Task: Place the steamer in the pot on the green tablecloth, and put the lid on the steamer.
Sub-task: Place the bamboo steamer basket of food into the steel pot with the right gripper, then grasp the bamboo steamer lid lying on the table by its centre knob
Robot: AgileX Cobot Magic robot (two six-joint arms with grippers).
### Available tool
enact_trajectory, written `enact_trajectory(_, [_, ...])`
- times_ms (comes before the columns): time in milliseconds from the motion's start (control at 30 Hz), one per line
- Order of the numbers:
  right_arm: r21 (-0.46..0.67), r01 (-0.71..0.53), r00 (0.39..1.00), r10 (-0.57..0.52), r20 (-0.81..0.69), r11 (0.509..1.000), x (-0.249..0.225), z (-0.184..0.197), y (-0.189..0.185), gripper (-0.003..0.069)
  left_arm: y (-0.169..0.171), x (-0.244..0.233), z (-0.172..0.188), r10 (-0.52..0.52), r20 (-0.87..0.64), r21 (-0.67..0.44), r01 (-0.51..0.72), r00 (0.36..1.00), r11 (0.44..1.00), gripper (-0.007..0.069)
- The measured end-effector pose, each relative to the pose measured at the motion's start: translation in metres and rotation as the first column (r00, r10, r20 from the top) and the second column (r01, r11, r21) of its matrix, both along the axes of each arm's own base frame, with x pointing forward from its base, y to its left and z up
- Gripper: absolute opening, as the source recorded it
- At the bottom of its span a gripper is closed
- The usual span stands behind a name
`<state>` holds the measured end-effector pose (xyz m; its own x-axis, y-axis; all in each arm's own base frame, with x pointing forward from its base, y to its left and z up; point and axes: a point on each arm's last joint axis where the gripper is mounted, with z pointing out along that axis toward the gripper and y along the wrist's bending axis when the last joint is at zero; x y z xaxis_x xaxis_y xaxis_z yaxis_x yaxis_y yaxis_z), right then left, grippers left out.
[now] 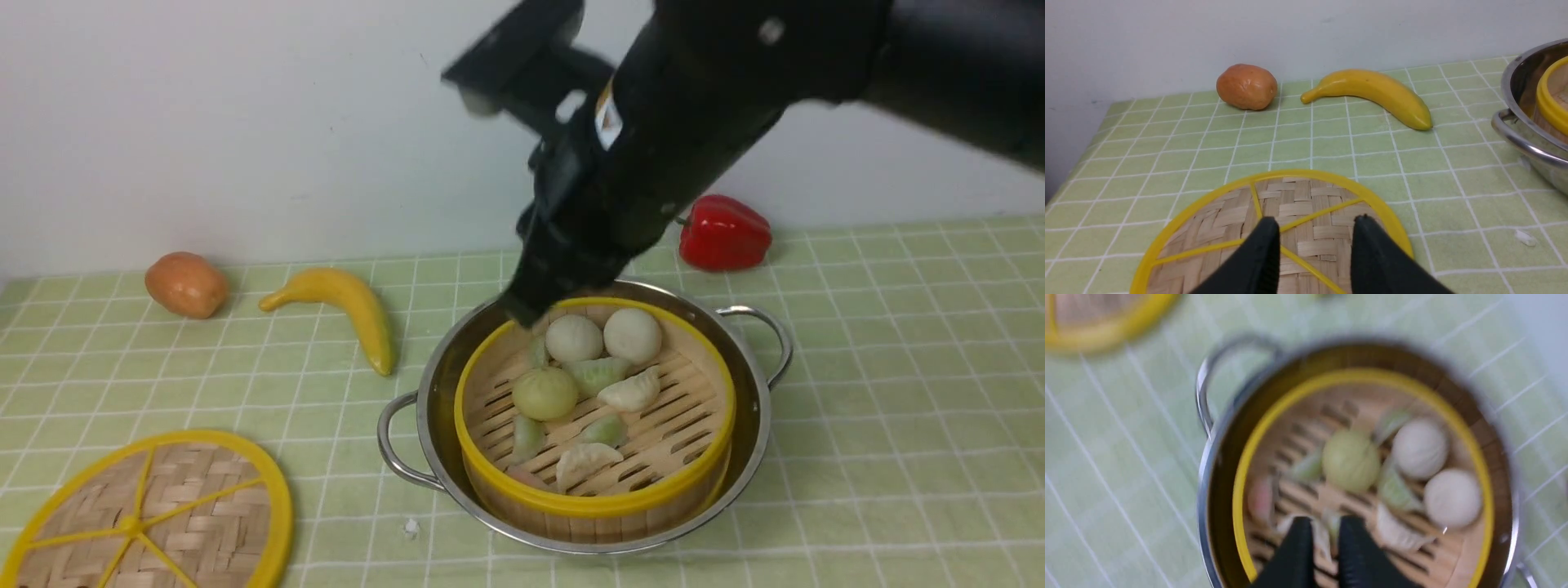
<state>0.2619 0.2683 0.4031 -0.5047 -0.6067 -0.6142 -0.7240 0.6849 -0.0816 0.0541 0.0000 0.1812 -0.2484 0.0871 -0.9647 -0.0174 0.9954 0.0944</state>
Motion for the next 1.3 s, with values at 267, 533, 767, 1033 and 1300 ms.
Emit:
enact_trajectory(267, [0.270, 0.073, 0.997, -0.081, 0.018, 0.960, -0.026, 0.068, -0.019, -0.0015, 0.000, 0.000, 0.000, 0.000, 0.000, 0.000, 0.000, 1.000, 1.000, 0.0243])
enact_trajectory(533, [0.258, 0.056, 0.996, -0.070, 0.047, 0.965, -0.035, 0.071, -0.030, 0.0001, 0.000, 0.000, 0.000, 0.000, 0.000, 0.000, 0.000, 1.000, 1.000, 0.0243])
enact_trajectory(767, [0.155, 0.149, 0.986, -0.159, 0.052, 0.976, -0.088, 0.016, -0.104, 0.0023, 0.000, 0.000, 0.000, 0.000, 0.000, 0.000, 0.000, 1.000, 1.000, 0.0243])
enact_trajectory(1033, [0.446, 0.255, 0.899, -0.380, 0.218, 0.858, -0.144, -0.084, -0.198, 0.0056, 0.000, 0.000, 0.000, 0.000, 0.000, 0.000, 0.000, 1.000, 1.000, 0.0243])
enact_trajectory(1300, [0.578, 0.287, 0.699, -0.579, 0.418, 0.764, -0.189, -0.175, -0.249, 0.0083, 0.000, 0.000, 0.000, 0.000, 0.000, 0.000, 0.000, 1.000, 1.000, 0.0243])
